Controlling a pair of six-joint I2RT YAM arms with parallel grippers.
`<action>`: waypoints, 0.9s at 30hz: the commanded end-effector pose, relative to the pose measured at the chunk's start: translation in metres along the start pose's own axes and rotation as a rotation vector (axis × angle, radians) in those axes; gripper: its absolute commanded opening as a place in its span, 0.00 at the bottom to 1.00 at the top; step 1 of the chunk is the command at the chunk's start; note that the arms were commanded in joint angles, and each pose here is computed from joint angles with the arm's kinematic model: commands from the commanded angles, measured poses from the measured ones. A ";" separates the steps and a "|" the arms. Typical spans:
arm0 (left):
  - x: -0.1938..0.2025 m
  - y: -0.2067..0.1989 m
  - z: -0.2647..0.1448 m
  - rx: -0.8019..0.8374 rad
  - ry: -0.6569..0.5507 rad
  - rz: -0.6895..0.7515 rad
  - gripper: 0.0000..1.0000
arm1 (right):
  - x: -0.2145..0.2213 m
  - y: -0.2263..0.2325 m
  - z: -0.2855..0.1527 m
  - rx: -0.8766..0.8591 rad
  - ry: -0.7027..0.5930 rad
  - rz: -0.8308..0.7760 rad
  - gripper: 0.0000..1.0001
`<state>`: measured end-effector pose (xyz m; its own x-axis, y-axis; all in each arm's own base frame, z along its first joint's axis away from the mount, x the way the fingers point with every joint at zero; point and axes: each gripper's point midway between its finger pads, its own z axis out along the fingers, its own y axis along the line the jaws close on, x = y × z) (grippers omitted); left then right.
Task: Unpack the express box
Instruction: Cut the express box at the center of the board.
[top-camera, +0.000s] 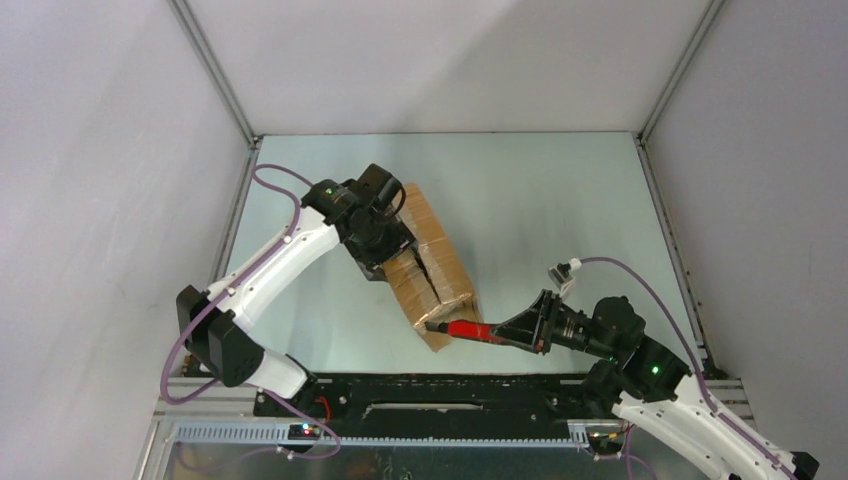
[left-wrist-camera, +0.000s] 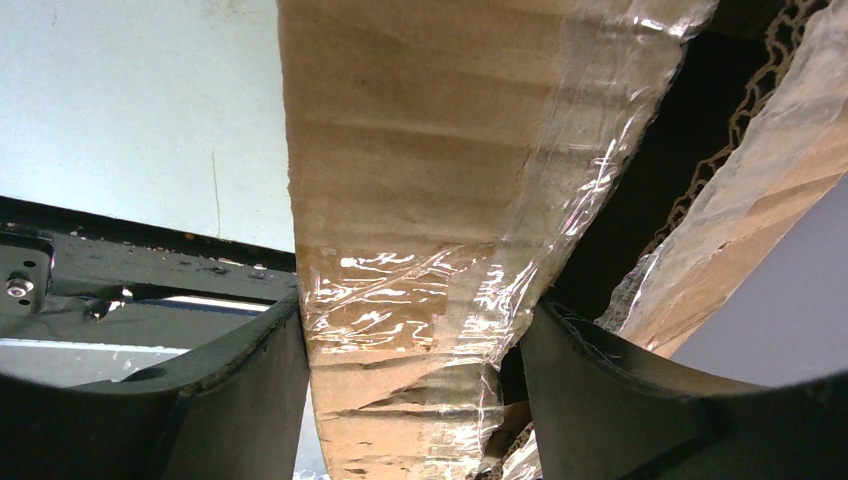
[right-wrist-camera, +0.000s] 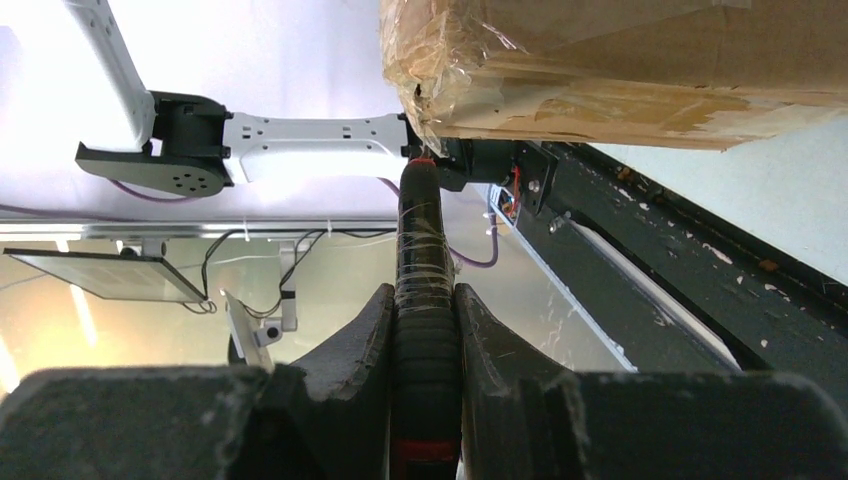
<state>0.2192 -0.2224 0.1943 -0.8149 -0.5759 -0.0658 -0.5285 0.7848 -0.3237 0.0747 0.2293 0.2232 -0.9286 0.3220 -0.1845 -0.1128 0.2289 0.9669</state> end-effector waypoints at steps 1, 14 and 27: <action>0.008 -0.014 -0.007 0.053 0.043 -0.011 0.00 | -0.012 0.015 0.000 -0.063 -0.073 -0.016 0.00; 0.021 -0.025 -0.024 0.134 0.090 -0.090 0.00 | -0.022 0.006 0.015 -0.148 -0.208 0.026 0.00; 0.020 -0.012 -0.028 0.148 0.060 -0.176 0.00 | -0.042 -0.007 0.011 -0.117 -0.406 0.014 0.00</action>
<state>0.2065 -0.2127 0.1988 -0.7834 -0.6185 -0.0615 -0.5661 0.7508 -0.3403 0.0992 0.2403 0.2139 -0.8110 0.5519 -0.1944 -0.1469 0.1294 0.9806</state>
